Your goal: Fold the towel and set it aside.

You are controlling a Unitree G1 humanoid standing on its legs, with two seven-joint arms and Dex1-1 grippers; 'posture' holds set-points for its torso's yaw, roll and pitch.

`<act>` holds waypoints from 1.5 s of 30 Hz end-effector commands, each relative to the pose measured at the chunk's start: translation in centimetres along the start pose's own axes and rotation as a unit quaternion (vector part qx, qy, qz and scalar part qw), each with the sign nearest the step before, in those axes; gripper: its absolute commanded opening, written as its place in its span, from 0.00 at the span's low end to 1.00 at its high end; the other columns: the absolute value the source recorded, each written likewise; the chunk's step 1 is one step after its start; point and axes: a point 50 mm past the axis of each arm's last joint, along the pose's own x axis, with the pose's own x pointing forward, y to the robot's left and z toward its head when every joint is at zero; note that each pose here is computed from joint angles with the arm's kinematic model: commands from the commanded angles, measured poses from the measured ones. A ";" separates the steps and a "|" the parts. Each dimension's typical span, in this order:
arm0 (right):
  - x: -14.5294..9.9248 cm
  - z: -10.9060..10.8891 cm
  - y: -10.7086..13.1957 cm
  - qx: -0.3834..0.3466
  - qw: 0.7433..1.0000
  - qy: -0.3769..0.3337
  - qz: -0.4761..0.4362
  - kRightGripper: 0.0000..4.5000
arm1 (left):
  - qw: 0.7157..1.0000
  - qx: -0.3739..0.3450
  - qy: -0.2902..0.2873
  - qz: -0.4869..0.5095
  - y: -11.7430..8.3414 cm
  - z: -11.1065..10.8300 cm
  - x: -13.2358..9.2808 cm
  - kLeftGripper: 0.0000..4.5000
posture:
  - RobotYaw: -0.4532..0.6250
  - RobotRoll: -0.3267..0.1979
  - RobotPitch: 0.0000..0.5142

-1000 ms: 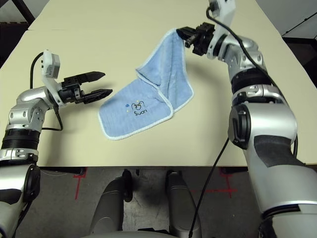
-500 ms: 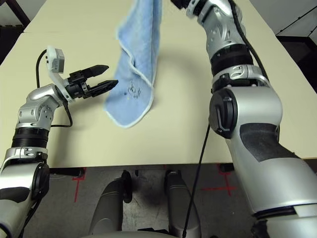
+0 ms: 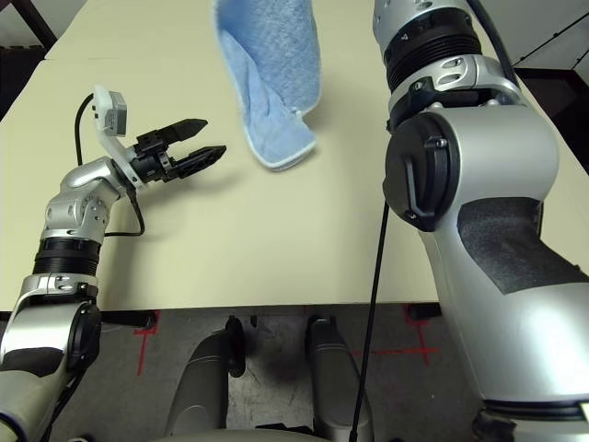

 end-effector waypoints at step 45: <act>1.2 7.0 -1.3 -0.056 0.995 -0.080 -0.031 0.01 | 0.988 -0.130 0.073 0.037 -0.3 -4.8 4.8 1.00 | 0.34 0.62 0.40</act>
